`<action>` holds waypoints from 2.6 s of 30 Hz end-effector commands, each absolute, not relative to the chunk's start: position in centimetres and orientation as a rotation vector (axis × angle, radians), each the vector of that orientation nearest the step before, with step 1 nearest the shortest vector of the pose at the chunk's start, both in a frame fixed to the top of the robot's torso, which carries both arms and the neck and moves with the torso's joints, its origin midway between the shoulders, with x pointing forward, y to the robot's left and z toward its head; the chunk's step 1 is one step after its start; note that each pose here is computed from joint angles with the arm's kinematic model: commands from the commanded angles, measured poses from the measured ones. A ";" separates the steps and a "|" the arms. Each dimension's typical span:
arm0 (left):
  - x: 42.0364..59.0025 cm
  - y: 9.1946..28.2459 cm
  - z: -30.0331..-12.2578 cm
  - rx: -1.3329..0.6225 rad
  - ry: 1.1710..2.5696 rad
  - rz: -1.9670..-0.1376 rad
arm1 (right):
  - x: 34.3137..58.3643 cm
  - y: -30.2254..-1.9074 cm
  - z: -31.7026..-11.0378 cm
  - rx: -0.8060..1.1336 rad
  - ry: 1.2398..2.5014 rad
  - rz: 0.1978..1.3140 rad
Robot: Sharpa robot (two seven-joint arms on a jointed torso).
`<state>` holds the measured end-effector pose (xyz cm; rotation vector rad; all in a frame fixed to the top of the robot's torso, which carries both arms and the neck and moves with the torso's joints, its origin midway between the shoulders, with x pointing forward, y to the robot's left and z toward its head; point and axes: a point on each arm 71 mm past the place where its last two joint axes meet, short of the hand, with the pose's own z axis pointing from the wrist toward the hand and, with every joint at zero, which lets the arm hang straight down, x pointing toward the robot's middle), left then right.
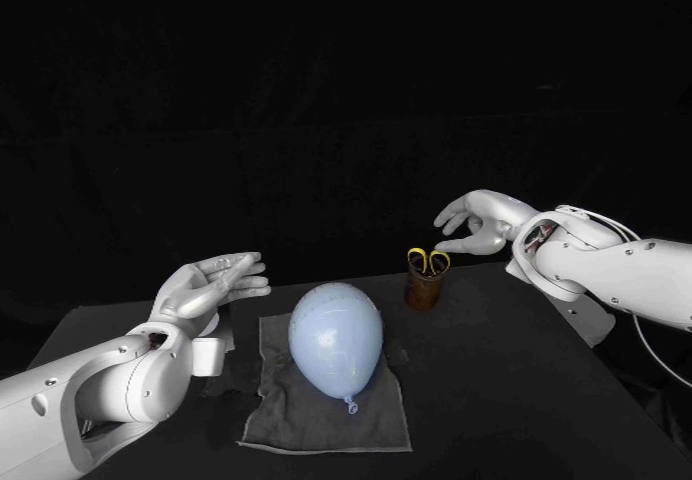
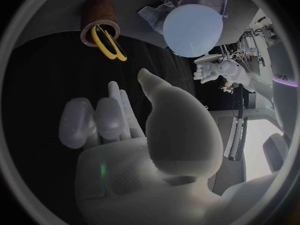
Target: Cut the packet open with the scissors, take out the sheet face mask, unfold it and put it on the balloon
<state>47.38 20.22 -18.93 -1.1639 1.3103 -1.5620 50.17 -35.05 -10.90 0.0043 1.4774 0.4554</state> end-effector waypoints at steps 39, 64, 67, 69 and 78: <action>47.5 20.9 -19.0 -1.186 1.323 -1.539 | 52.1 -34.2 -13.7 -0.067 1.661 0.262; 47.6 21.1 -19.2 -1.197 1.328 -1.531 | 52.4 -34.7 -12.7 0.041 1.491 0.273; 47.7 21.1 -19.2 -1.203 1.329 -1.532 | 52.3 -34.7 -12.3 0.059 1.445 0.284; 47.7 21.1 -19.2 -1.206 1.329 -1.533 | 52.1 -34.6 -12.1 0.071 1.415 0.296; 47.8 21.1 -19.3 -1.209 1.328 -1.533 | 51.8 -34.5 -10.4 0.126 1.327 0.328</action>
